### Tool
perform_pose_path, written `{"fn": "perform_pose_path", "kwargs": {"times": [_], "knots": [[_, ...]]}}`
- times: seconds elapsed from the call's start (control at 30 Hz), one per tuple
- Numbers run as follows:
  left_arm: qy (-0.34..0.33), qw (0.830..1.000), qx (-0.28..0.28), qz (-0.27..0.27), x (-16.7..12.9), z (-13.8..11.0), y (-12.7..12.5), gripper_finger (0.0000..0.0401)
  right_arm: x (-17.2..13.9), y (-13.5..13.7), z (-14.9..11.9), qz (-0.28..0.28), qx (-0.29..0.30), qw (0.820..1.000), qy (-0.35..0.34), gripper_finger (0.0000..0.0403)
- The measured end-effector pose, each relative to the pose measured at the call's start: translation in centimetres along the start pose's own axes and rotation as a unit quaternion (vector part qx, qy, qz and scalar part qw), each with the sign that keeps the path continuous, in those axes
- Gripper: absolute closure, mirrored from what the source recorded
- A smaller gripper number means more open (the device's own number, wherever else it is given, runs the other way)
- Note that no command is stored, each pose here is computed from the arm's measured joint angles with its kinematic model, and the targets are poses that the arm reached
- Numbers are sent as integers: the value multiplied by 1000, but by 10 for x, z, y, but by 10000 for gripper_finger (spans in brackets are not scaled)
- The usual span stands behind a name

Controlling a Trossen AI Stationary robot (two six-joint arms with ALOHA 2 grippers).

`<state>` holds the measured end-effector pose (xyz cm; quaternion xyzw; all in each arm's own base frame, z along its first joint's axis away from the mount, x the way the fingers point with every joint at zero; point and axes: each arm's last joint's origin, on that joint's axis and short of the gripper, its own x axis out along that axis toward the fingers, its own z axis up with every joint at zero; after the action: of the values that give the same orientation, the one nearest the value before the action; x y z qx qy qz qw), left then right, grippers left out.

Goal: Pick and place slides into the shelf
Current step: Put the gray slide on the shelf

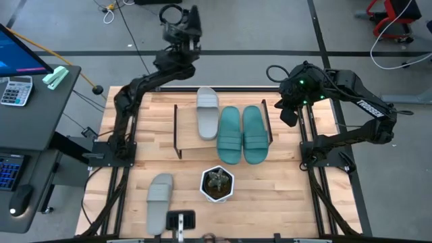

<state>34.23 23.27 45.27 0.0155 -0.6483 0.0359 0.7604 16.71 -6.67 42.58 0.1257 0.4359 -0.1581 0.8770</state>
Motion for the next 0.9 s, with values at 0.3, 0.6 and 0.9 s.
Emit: {"fn": "perform_pose_path", "kwargs": {"times": [0.3, 0.6, 0.9], "knots": [[100, 990, 67, 67, -39, 55, 0, 397, 1, 0, 3, 0, 3, 1000, -11, 393], [410, 894, 58, 172, -80, 116, -26, 398, 1, 1, 10, 14, 0, 999, -47, 395], [625, 737, 51, 252, -101, 175, -75, 398, 1, 1, 10, 14, -1, 999, -47, 394]]}}
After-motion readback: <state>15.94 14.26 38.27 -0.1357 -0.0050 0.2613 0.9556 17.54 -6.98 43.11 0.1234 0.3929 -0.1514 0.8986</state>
